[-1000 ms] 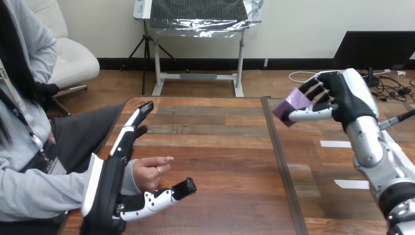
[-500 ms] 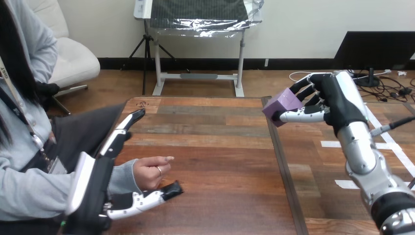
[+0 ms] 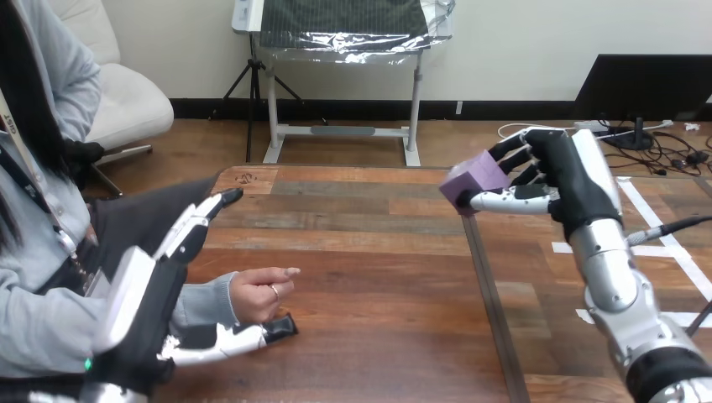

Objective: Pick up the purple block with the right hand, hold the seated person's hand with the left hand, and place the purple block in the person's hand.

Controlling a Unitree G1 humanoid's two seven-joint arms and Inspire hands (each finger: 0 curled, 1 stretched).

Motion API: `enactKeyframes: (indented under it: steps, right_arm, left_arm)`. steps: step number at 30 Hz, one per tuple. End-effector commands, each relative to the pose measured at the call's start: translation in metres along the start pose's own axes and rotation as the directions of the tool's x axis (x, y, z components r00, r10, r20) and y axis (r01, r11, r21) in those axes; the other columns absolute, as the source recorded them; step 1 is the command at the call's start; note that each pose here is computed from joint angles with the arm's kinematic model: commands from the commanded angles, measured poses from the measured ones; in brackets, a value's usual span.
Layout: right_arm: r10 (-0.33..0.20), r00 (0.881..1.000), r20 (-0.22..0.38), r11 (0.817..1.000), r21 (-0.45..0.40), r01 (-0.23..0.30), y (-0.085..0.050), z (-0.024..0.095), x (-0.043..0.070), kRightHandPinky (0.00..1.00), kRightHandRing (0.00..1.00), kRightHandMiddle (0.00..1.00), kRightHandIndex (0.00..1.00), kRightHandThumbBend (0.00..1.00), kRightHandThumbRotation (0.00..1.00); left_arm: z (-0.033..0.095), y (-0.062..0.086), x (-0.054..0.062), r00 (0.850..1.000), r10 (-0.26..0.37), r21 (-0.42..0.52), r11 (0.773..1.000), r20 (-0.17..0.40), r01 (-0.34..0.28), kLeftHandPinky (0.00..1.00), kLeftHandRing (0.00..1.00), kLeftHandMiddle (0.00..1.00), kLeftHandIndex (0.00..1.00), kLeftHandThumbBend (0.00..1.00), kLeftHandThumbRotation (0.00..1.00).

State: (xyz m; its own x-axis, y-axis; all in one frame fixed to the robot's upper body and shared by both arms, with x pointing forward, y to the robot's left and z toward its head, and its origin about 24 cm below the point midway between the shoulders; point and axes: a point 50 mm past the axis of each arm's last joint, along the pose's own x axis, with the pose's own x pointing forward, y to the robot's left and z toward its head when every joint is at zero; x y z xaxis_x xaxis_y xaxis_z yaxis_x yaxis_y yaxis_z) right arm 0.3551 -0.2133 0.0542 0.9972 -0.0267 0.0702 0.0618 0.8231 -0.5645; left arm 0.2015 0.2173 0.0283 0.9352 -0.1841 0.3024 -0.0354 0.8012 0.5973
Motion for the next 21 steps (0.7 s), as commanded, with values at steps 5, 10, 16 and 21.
enactKeyframes:
  steps: [5,10,16,21]
  right_arm:
    - [-0.076,0.988,0.135,0.99,0.125,0.059,-0.007,0.029,0.008,0.25,0.3,0.39,0.48,0.79,0.0]
    - [-0.083,0.985,0.149,0.985,0.162,0.058,-0.005,0.031,0.005,0.24,0.3,0.39,0.48,0.79,0.0]
    - [-0.087,0.983,0.159,0.981,0.184,0.057,-0.004,0.031,0.002,0.24,0.29,0.39,0.48,0.78,0.0]
    - [-0.089,0.983,0.16,0.979,0.196,0.056,-0.003,0.03,0.0,0.24,0.29,0.39,0.48,0.78,0.0]
  left_arm:
    - [0.003,0.022,0.034,0.998,-0.02,0.125,0.992,0.059,0.013,0.92,0.96,0.93,0.92,1.0,0.35]
    - [-0.002,0.027,0.039,0.998,-0.032,0.157,0.987,0.046,0.024,0.92,0.95,0.94,0.92,1.0,0.34]
    - [-0.007,0.032,0.045,0.998,-0.055,0.199,0.979,0.031,0.048,0.9,0.95,0.94,0.92,1.0,0.33]
    - [-0.012,0.036,0.05,0.998,-0.068,0.225,0.972,0.015,0.063,0.87,0.94,0.94,0.92,1.0,0.32]
